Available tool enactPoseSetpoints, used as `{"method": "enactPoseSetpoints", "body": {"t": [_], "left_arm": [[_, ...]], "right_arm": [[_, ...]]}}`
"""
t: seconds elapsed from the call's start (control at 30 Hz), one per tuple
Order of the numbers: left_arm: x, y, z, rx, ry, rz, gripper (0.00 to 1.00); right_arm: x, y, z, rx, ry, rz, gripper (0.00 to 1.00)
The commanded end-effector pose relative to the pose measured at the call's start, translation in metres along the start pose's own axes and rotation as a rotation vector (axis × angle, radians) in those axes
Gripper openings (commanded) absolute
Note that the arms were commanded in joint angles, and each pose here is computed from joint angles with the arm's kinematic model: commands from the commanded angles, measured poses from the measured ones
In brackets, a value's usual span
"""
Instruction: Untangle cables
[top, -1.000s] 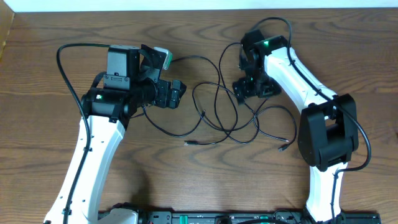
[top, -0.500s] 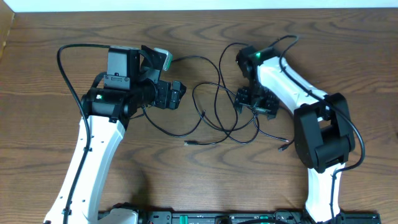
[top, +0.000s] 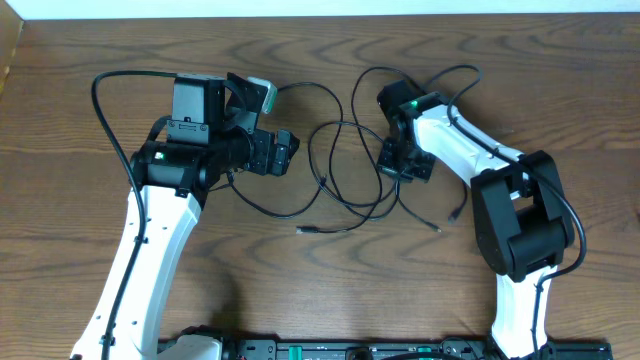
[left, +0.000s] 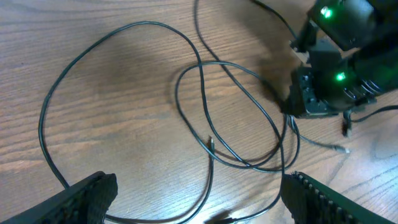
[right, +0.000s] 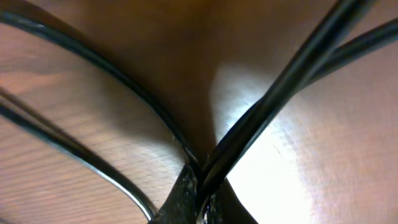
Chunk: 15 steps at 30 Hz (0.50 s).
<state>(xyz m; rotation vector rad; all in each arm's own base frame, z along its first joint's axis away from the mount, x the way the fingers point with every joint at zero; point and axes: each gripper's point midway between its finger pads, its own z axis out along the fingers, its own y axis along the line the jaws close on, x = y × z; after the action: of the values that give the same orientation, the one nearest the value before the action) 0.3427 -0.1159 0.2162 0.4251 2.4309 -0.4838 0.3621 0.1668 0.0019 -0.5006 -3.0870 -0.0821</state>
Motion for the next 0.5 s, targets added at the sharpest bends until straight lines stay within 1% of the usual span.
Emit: {"method": "enactPoseSetpoints", "body": {"t": [0.0, 0.07, 0.17, 0.2, 0.33, 0.37, 0.4, 0.47], "left_arm": [[-0.002, 0.0, -0.002, -0.005, -0.004, 0.006, 0.89], [-0.002, 0.0, -0.002, -0.005, -0.004, 0.006, 0.89], [-0.002, 0.0, -0.002, -0.005, -0.004, 0.006, 0.89], [-0.002, 0.0, -0.002, -0.005, -0.004, 0.006, 0.89], [-0.002, 0.0, -0.002, -0.005, -0.004, 0.006, 0.89], [-0.002, 0.0, -0.002, -0.005, -0.004, 0.006, 0.89], [-0.002, 0.0, -0.002, -0.005, -0.004, 0.006, 0.89], [-0.002, 0.0, -0.002, -0.005, -0.004, 0.006, 0.89]], "right_arm": [[-0.032, 0.021, -0.036, -0.053, -0.108, -0.254, 0.01], [-0.055, 0.038, -0.083, -0.101, -0.211, -0.372, 0.01], [-0.075, 0.058, -0.158, -0.157, -0.358, -0.5, 0.01], [-0.082, 0.066, -0.211, -0.187, -0.456, -0.544, 0.01], [-0.081, 0.069, -0.298, -0.244, -0.611, -0.561, 0.01], [-0.079, 0.068, -0.313, -0.255, -0.64, -0.563, 0.01], [-0.075, 0.064, -0.343, -0.271, -0.702, -0.569, 0.01], [-0.072, 0.06, -0.364, -0.278, -0.751, -0.563, 0.01]]}}
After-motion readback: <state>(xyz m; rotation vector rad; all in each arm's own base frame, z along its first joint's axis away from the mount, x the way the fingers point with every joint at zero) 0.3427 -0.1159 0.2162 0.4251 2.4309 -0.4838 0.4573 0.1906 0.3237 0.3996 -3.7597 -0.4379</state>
